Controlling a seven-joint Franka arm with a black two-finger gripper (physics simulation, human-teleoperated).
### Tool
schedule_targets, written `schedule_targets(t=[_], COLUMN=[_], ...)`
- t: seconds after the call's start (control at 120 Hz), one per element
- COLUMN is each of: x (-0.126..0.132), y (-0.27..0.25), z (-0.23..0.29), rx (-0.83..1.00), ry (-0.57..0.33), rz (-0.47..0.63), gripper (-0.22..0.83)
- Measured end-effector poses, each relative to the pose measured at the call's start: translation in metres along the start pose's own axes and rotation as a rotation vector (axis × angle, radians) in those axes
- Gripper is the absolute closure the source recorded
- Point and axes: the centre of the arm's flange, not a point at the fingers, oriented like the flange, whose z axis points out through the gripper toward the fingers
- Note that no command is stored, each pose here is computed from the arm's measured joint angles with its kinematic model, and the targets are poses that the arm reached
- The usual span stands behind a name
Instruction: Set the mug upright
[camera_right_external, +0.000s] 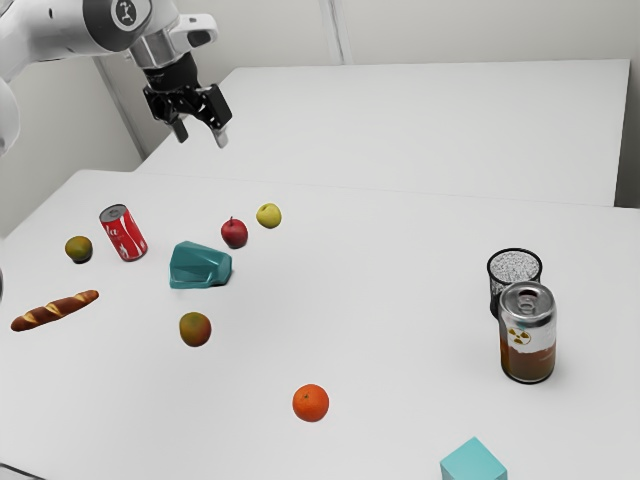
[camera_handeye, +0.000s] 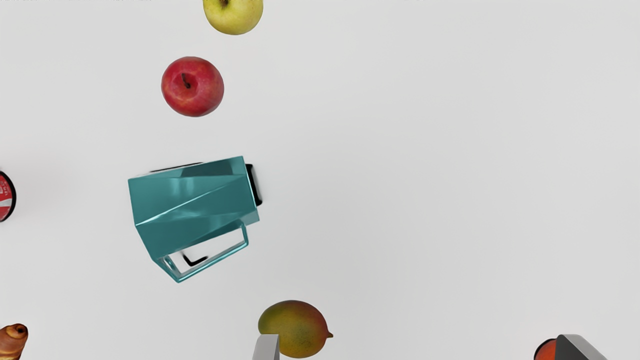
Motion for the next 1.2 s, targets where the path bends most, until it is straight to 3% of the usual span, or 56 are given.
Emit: schedule_targets(t=[0.2, 0.358, 0.533, 0.658, 1.033, 1.2], x=[0.0, -0.015, -0.044, -0.052, -0.064, -0.086], y=[0.0, 0.001, -0.079, -0.11, -0.216, -0.25], z=[-0.001, -0.003, -0.002, 0.004, 0.119, 0.176], rx=[0.001, -0.012, -0.153, -0.223, -0.451, -0.51], ry=[0.005, -0.006, 0.008, 0.02, -0.022, -0.009], rz=[0.01, 0.008, -0.144, -0.173, -0.216, -0.26], gripper=[0.0, 0.0, 0.0, 0.0, 0.0, 0.0])
